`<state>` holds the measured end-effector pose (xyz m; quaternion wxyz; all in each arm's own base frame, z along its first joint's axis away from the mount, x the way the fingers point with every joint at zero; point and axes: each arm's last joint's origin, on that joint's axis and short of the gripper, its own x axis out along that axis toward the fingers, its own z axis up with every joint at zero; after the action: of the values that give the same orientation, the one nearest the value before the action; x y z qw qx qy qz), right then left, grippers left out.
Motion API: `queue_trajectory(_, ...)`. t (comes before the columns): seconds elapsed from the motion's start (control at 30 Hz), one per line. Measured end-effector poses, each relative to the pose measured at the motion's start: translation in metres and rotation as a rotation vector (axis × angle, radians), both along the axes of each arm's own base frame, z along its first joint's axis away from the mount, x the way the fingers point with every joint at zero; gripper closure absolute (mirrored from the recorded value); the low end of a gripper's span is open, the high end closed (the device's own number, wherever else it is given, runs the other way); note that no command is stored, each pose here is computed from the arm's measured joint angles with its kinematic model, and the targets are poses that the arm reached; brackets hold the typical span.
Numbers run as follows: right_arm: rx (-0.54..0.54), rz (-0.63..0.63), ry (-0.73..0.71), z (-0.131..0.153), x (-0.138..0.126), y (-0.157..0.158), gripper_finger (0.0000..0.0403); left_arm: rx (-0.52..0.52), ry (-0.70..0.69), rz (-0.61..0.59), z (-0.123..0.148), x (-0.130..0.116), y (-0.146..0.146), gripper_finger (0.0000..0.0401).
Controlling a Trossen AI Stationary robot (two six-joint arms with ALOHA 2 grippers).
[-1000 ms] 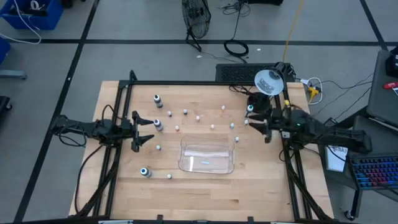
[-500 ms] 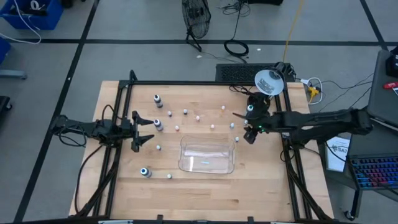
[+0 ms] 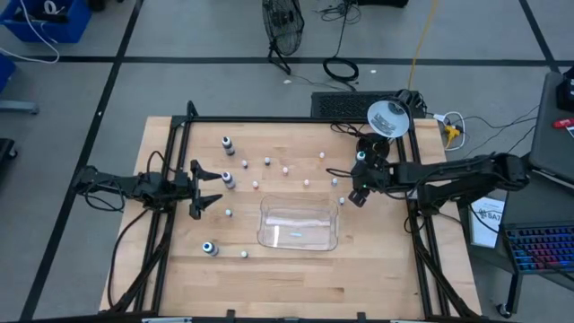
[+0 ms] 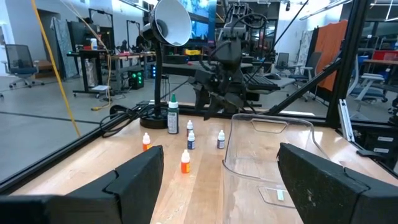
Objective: Pick & Place food coloring
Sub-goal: Put the small red food coloring bottle into the bin
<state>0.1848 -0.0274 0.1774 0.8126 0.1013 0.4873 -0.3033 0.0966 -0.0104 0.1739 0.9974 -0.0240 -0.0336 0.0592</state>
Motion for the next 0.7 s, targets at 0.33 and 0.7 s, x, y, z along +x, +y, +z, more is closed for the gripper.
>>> queue_trajectory(0.33, -0.072, -0.016, 0.036, -0.018, -0.008, -0.001, 0.0243, 0.0, 0.0, 0.0, 0.0, 0.0, 0.0, 0.0091)
queue_trajectory(0.7, -0.088, 0.001, -0.039, -0.032, -0.01, -0.001, 0.0243, 0.0, 0.0, 0.0, 0.0, 0.0, 0.0, 0.0091)
